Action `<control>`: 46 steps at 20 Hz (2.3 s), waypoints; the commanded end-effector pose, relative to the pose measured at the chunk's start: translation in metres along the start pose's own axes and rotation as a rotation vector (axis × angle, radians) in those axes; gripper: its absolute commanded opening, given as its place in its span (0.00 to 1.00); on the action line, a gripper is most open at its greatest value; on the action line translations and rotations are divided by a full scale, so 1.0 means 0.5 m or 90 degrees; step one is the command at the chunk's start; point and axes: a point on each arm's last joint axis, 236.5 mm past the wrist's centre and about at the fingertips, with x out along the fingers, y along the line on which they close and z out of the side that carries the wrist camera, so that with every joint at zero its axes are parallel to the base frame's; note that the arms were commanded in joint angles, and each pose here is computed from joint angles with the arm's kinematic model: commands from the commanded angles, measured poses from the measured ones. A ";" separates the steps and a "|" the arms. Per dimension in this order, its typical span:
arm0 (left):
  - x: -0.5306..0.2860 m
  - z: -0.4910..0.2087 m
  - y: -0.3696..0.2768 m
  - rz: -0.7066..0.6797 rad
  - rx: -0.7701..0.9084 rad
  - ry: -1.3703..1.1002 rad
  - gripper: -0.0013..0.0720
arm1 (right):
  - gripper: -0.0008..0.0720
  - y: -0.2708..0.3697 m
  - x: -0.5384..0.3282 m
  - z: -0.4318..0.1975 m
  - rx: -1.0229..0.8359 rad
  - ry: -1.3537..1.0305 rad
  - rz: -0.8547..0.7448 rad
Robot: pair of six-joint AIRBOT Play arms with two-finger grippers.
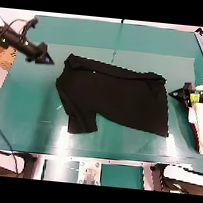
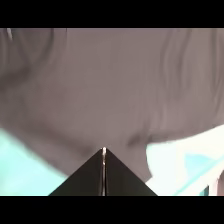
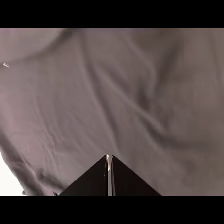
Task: Fold the shirts.
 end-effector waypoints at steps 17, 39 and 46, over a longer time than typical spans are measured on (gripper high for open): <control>0.249 -0.215 0.148 -0.017 -0.262 -0.100 0.48 | 0.04 -0.070 -0.004 -0.052 0.035 -0.075 -0.059; 0.142 -0.295 0.180 0.007 -0.187 0.006 0.72 | 0.03 -0.148 -0.027 -0.159 0.069 0.057 -0.169; 0.163 -0.256 0.243 0.033 -0.191 -0.047 0.72 | 0.03 -0.225 -0.103 -0.166 0.150 0.010 -0.156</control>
